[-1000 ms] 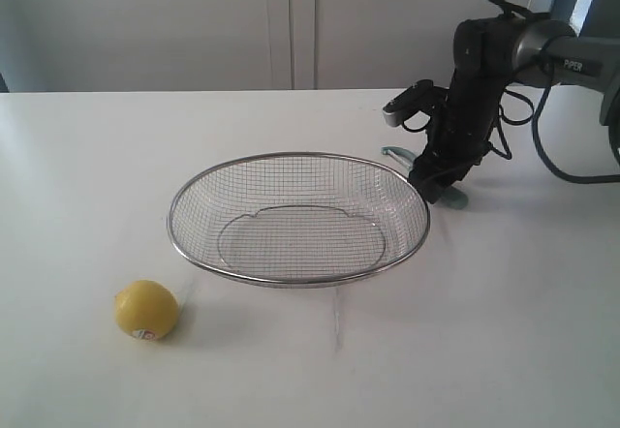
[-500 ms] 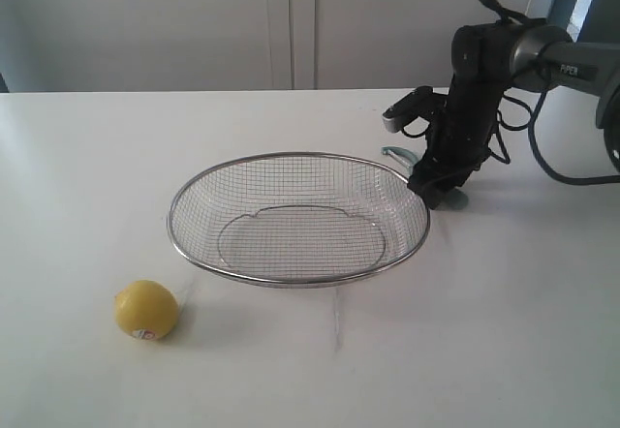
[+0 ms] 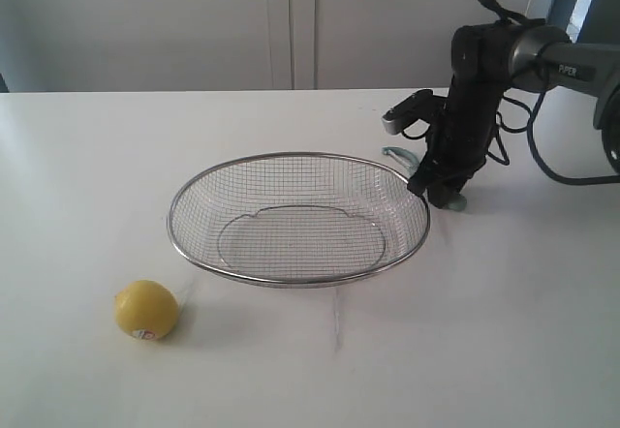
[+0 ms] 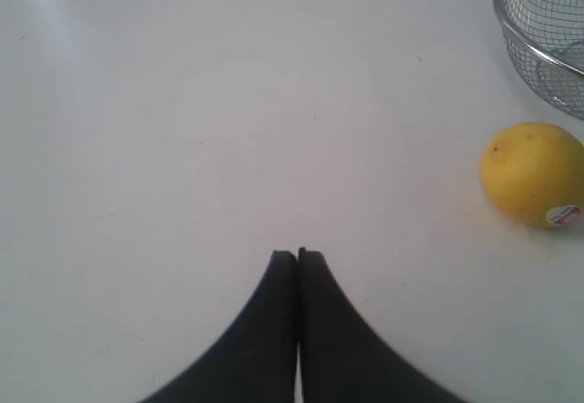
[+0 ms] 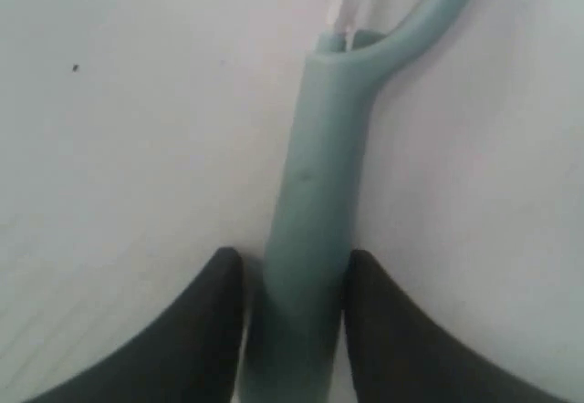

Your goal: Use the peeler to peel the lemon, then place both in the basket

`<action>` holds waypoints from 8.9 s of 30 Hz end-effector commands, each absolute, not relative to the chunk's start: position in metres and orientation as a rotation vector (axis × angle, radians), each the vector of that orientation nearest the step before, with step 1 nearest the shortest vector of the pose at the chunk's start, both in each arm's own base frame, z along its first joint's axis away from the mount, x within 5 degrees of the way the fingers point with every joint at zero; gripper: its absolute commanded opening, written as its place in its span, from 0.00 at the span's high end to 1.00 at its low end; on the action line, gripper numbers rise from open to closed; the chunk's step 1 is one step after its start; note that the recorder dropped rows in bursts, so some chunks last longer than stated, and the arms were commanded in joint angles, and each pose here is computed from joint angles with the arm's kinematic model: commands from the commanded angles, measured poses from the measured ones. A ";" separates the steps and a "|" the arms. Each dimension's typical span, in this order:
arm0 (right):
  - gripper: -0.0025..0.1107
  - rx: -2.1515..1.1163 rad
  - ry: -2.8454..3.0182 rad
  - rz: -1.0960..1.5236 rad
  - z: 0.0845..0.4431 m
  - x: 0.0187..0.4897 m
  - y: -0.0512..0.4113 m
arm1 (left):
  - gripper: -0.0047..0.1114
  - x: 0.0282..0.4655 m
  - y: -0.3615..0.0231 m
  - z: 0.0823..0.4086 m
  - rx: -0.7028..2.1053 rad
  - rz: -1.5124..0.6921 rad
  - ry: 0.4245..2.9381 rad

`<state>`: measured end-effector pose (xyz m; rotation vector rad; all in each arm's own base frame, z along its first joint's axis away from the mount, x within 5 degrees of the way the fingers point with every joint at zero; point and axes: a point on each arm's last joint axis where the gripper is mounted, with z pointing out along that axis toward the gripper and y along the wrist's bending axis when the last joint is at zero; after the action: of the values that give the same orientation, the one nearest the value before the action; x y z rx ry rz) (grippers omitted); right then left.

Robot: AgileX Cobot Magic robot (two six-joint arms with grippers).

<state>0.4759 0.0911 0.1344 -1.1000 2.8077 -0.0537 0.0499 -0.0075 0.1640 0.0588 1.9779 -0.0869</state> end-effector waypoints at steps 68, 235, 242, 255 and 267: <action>0.98 -0.761 2.570 0.084 0.370 0.325 0.072 | 0.96 0.050 -0.008 0.163 0.052 -0.109 1.978; 0.98 -0.758 2.561 0.196 0.288 0.269 0.069 | 0.96 0.033 0.006 0.282 -0.079 -0.019 0.907; 0.98 -0.758 2.561 0.196 0.288 0.269 0.069 | 0.96 0.044 0.002 0.294 0.008 0.042 0.962; 0.98 -0.758 2.561 0.196 0.288 0.269 0.069 | 0.96 0.100 -0.010 0.308 0.178 0.032 1.359; 0.98 -0.758 2.559 0.196 0.289 0.269 0.069 | 0.96 0.127 -0.018 0.315 0.168 0.018 1.805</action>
<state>0.2704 0.0690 0.2869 -0.7549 2.5798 0.1976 0.1295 -0.0178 0.3117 0.1397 1.7466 -0.0304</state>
